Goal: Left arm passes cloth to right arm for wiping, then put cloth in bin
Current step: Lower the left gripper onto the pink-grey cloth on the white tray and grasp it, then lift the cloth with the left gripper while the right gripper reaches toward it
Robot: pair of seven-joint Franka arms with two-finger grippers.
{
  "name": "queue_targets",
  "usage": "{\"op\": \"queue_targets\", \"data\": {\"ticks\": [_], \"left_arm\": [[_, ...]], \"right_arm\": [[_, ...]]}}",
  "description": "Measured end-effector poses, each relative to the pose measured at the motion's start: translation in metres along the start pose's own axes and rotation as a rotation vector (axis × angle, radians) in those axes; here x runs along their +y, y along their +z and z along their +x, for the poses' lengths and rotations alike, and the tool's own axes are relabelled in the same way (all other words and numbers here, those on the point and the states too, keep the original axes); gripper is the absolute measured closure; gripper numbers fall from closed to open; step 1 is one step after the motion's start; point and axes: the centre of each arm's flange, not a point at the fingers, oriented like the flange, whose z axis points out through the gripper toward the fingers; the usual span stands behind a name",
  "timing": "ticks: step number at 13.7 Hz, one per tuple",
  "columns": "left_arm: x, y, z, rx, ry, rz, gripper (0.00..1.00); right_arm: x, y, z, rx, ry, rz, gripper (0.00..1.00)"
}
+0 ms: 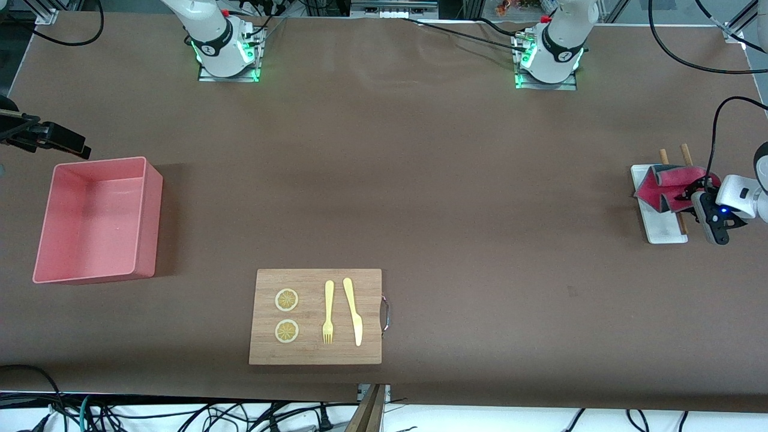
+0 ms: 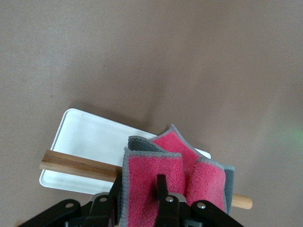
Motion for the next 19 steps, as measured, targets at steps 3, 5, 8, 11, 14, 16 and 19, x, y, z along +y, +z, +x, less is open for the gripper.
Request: {"op": "queue_targets", "data": {"ticks": [3, 5, 8, 11, 14, 16, 19], "left_arm": [[0.002, 0.001, 0.000, -0.002, 0.001, -0.020, 0.81], [0.004, -0.009, 0.004, 0.000, 0.009, -0.006, 0.98], [0.021, -0.059, 0.030, 0.004, 0.044, 0.025, 0.97], [0.045, -0.121, 0.066, -0.012, 0.010, 0.028, 0.97], [0.074, -0.164, 0.124, -0.048, -0.066, 0.011, 0.97], [0.100, -0.181, 0.178, -0.051, -0.111, 0.003, 0.97], [0.142, -0.179, 0.266, 0.023, -0.213, -0.073, 0.97]], "right_arm": [[0.000, 0.000, 0.000, 0.000, 0.000, 0.000, 0.00], [0.000, 0.000, 0.000, 0.000, 0.000, 0.000, 0.00], [0.000, 0.000, 0.000, 0.000, 0.000, 0.000, 0.00], [0.000, 0.000, 0.000, 0.000, 0.001, 0.000, 0.00], [0.000, 0.001, 0.001, -0.001, 0.002, 0.000, 0.00], [-0.001, 0.003, 0.003, 0.000, 0.000, 0.001, 0.00], [-0.010, 0.023, 0.012, -0.036, -0.016, 0.004, 0.00]]}}
